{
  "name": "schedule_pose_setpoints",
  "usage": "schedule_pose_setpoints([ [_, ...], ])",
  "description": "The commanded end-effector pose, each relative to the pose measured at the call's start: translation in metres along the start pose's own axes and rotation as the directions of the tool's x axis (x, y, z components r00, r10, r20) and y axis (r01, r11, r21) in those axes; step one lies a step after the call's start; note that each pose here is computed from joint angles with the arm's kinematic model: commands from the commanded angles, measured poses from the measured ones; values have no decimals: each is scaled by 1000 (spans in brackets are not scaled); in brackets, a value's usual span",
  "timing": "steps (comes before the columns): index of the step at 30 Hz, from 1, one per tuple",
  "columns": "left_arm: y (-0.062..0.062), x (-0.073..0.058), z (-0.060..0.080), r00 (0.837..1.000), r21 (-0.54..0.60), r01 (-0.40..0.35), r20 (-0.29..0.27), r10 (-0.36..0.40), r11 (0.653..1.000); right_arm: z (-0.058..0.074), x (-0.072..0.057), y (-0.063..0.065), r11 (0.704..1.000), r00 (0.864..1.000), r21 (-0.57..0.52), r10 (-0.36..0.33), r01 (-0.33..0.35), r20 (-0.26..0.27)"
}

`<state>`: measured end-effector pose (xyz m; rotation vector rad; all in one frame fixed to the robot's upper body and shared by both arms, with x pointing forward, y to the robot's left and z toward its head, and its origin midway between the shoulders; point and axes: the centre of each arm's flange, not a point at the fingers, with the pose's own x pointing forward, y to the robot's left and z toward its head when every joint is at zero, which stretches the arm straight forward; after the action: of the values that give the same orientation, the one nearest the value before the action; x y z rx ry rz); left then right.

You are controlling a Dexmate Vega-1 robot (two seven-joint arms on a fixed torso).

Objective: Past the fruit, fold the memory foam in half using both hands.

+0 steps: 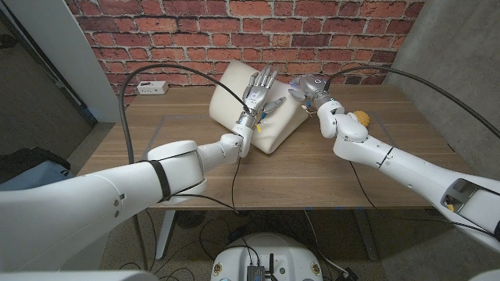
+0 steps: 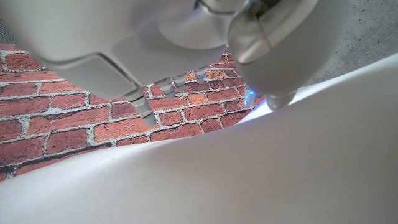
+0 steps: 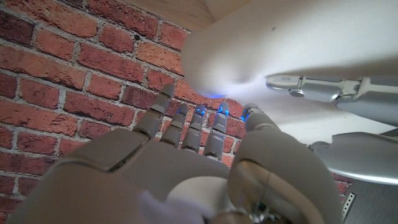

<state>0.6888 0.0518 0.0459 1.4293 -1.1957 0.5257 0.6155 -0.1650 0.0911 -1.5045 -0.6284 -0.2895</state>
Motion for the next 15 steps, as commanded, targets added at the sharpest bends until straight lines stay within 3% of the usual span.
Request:
schedule_pose_setpoints([
  [1,-1,3,-2,1000,-2,19,-13,-19,1000,7,5,6,993,990,-33,115,-113,80],
  [8,-1,4,-2,1000,3,20,-11,-20,1000,9,9,10,983,981,-66,175,-170,82],
  [15,0,4,-3,1000,4,9,-11,-9,1000,9,14,15,971,974,-105,220,-214,51],
])
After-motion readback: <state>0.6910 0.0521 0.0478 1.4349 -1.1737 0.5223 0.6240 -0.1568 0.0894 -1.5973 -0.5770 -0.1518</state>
